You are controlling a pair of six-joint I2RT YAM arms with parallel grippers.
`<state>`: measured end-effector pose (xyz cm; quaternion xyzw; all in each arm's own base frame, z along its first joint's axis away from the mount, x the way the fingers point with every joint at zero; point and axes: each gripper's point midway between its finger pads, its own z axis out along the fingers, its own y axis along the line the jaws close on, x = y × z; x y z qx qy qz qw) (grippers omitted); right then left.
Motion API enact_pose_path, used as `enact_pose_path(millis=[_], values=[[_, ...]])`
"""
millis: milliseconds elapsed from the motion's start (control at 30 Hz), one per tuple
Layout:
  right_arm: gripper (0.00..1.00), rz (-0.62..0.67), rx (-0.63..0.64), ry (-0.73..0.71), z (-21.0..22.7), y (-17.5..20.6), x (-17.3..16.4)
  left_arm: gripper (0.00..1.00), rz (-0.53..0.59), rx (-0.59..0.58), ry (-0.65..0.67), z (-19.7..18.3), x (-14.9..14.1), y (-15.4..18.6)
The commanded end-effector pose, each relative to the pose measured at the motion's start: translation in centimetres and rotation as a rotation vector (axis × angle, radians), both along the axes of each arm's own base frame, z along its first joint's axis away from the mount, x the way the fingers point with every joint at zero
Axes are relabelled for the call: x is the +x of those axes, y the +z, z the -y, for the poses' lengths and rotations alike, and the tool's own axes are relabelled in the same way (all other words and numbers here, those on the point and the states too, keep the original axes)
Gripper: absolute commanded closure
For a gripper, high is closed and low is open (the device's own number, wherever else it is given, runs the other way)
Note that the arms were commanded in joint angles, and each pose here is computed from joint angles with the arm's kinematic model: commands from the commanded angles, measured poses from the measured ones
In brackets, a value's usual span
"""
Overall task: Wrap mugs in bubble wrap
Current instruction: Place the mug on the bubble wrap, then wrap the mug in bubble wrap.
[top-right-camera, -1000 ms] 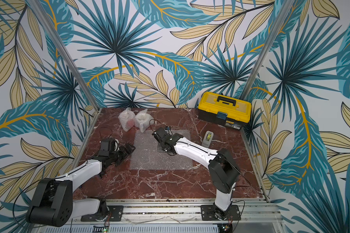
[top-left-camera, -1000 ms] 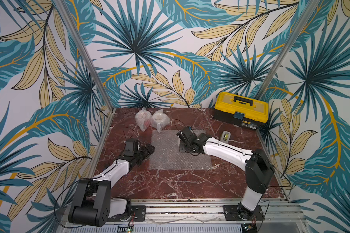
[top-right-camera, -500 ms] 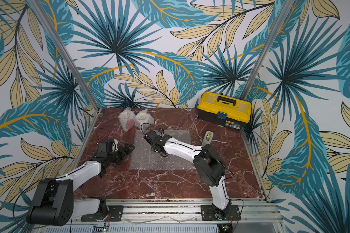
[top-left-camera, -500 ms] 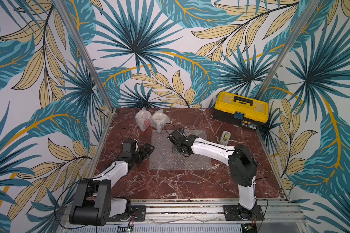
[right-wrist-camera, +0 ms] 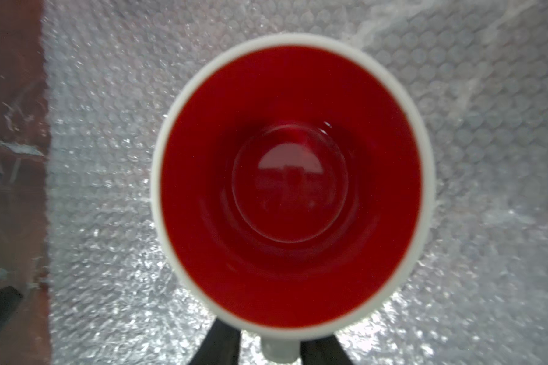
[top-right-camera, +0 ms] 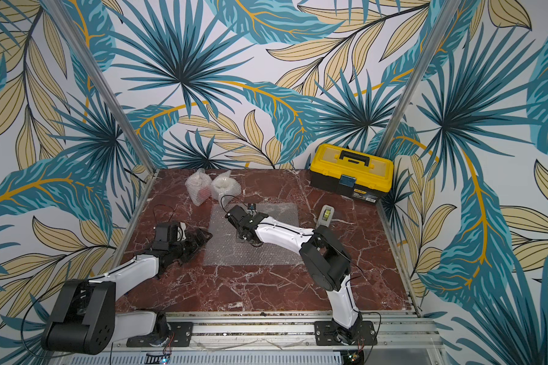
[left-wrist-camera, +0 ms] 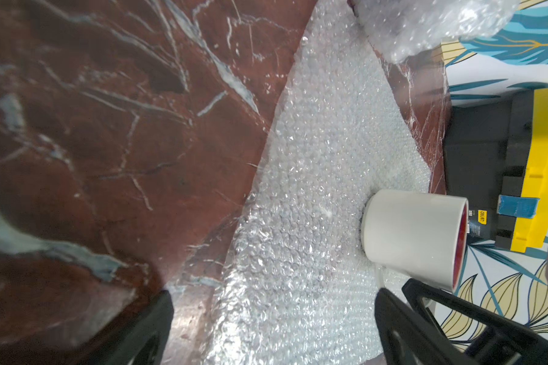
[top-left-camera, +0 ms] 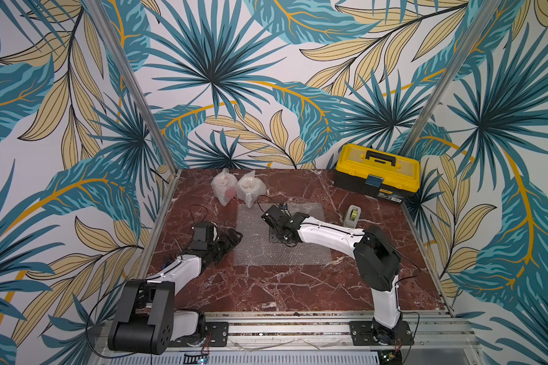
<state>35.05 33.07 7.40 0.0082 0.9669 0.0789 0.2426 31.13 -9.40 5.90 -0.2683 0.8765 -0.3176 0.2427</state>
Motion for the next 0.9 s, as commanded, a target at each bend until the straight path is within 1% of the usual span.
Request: enact_pose_path(millis=[0, 33, 67, 167, 233, 267, 333, 500, 600, 733, 867], values=[[0.47, 0.044, 0.111, 0.062, -1.3, 3.2, -0.7, 0.0, 0.008, 0.06, -0.044, 0.9, -0.5, 0.3], [0.43, 0.062, 0.125, 0.081, -1.2, 3.9, -0.8, 0.0, 0.013, 0.077, -0.055, 1.2, -0.5, 0.5], [0.41, 0.092, 0.14, 0.104, -1.1, 5.1, -1.0, 0.0, 0.023, 0.1, -0.068, 1.5, -0.4, 0.7], [0.41, 0.19, 0.113, 0.142, 1.2, 7.6, -1.3, 0.0, 0.071, 0.158, -0.118, 2.9, -0.1, 2.1], [0.43, 0.199, 0.078, 0.161, 3.3, 7.9, -1.5, 0.0, 0.108, 0.186, -0.166, 4.3, 0.3, 3.3], [0.43, 0.197, 0.062, 0.162, 5.0, 7.6, -0.9, 0.0, 0.135, 0.194, -0.194, 5.3, 0.7, 4.1], [0.44, 0.168, 0.058, 0.182, 7.0, 6.9, -0.5, 0.0, 0.172, 0.206, -0.242, 7.1, 1.3, 5.2], [0.48, 0.015, 0.018, 0.079, 14.0, 3.6, 3.0, 0.0, 0.243, 0.212, -0.352, 11.4, 3.0, 7.6], [0.5, -0.06, -0.035, 0.061, 16.1, 1.8, 5.2, 0.0, 0.267, 0.211, -0.386, 13.1, 4.0, 8.5], [0.51, -0.116, -0.089, 0.031, 18.2, 0.1, 8.2, 0.0, 0.285, 0.217, -0.398, 14.2, 5.1, 9.2], [0.51, -0.145, -0.206, 0.023, 20.2, -1.1, 10.6, 0.0, 0.285, 0.256, -0.417, 14.8, 6.2, 9.7]])
